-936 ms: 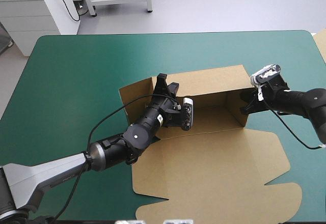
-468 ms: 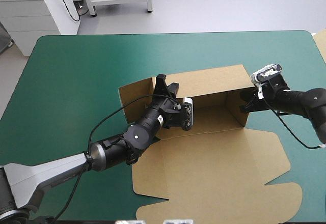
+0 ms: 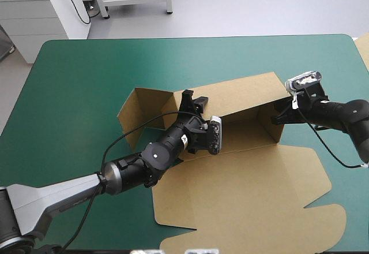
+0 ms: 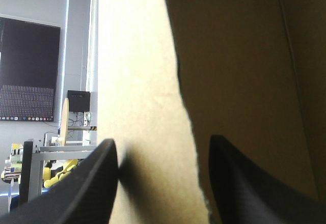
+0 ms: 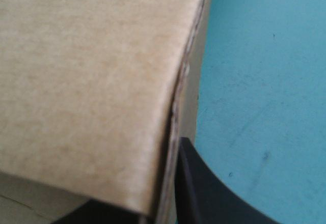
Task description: Fold the box
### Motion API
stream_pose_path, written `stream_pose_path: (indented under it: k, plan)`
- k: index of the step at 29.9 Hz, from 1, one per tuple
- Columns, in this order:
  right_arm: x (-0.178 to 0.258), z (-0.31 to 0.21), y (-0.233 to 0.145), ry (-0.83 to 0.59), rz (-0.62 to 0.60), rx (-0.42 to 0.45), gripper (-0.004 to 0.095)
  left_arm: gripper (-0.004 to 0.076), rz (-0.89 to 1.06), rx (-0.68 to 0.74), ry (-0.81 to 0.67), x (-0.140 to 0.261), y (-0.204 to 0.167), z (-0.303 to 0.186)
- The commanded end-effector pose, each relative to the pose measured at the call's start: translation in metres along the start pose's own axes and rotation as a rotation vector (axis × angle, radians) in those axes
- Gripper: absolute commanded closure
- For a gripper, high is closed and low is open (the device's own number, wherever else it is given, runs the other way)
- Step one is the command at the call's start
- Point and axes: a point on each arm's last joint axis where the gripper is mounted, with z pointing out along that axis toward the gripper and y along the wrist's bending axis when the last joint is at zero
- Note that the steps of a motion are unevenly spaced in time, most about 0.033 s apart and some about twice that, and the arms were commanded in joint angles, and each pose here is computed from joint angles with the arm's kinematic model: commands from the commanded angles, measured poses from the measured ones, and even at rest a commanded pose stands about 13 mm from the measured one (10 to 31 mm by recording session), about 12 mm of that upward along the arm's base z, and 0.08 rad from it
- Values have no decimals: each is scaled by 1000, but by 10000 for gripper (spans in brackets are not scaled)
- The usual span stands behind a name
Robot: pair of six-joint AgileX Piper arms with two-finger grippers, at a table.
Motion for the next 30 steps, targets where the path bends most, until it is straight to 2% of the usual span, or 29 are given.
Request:
stream_pose_path:
  k: [1,10,18,26,30]
  plan:
    - [-1,-2,1,6,12,-6,906,342,-3,-104,-34,-12,26,-17]
    - [0,-2,-2,21,24,22,906,342,-31,-226,-95,-35,49,-59]
    - [0,-3,-3,21,81,37,906,358,-70,-267,-167,-49,57,-89]
    - [-2,-3,-3,9,125,49,906,573,-228,-327,-101,-44,67,-123]
    - [-1,-3,-3,9,133,45,906,728,-280,-388,-41,-27,81,-133]
